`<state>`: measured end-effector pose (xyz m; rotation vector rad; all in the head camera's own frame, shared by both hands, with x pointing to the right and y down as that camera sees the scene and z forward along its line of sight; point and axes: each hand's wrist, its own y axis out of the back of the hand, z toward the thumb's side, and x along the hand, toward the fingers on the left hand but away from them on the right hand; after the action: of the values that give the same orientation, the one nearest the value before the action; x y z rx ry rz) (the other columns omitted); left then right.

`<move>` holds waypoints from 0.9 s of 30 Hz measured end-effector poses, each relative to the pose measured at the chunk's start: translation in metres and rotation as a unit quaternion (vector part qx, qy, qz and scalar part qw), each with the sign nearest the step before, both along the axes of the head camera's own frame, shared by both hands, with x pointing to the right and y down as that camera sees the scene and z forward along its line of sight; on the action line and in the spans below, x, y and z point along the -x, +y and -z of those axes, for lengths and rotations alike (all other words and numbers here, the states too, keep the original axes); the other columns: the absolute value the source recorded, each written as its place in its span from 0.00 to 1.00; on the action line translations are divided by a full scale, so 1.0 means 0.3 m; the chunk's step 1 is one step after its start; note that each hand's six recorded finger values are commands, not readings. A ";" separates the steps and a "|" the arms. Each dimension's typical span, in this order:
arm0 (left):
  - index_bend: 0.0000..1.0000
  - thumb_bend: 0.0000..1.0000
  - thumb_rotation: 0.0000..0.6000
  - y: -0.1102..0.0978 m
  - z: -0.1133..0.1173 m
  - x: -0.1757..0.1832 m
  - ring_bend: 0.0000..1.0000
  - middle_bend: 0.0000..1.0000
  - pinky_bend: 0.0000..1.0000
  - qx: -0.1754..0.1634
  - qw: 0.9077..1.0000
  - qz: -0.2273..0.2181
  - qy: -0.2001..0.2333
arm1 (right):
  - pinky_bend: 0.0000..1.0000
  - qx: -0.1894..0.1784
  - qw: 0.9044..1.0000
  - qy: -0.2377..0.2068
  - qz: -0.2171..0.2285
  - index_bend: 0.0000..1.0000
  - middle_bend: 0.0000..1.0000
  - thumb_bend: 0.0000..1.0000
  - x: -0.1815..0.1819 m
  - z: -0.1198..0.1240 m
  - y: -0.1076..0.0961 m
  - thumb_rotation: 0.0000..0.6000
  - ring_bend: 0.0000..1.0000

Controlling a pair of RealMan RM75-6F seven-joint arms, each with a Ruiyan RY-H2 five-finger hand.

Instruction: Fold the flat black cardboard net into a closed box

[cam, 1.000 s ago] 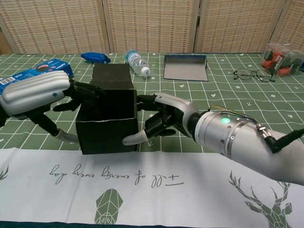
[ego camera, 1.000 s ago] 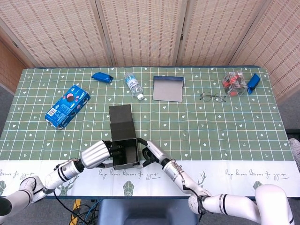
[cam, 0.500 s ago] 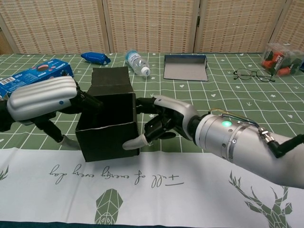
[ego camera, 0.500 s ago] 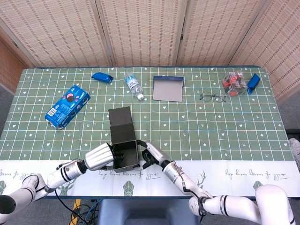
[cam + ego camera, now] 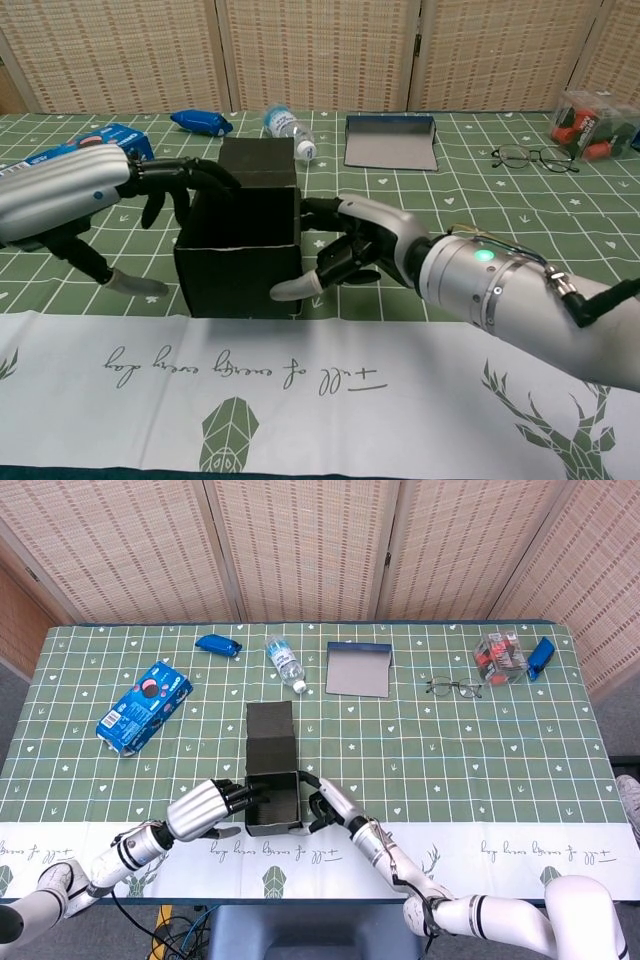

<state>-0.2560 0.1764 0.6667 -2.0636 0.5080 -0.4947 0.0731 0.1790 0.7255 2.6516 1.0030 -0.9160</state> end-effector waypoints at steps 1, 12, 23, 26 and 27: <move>0.13 0.13 1.00 -0.001 0.003 0.007 0.24 0.12 0.58 0.000 1.000 0.004 0.000 | 1.00 0.000 1.000 0.002 -0.001 0.47 0.44 0.36 -0.003 -0.003 0.000 1.00 0.80; 0.13 0.13 1.00 -0.025 0.072 0.076 0.29 0.10 0.58 0.018 0.995 0.074 0.062 | 1.00 -0.064 0.996 0.048 0.024 0.30 0.32 0.36 -0.003 -0.041 0.022 1.00 0.78; 0.13 0.13 1.00 -0.044 0.067 0.145 0.31 0.10 0.58 0.066 0.980 0.166 0.090 | 1.00 -0.052 0.997 0.049 0.044 0.00 0.00 0.17 0.042 -0.068 0.115 1.00 0.63; 0.13 0.13 1.00 -0.044 0.058 0.155 0.31 0.10 0.58 0.093 0.973 0.191 0.092 | 1.00 -0.039 0.997 0.047 0.051 0.00 0.00 0.10 0.030 -0.055 0.123 1.00 0.60; 0.13 0.13 1.00 -0.043 0.055 0.157 0.31 0.10 0.58 0.105 0.970 0.200 0.093 | 1.00 -0.036 0.997 0.047 0.054 0.00 0.00 0.09 0.026 -0.049 0.124 1.00 0.59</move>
<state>-0.3030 0.1635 0.6503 -2.2284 1.0350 -0.6141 0.0654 0.2161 0.7401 2.7696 0.9382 -1.0540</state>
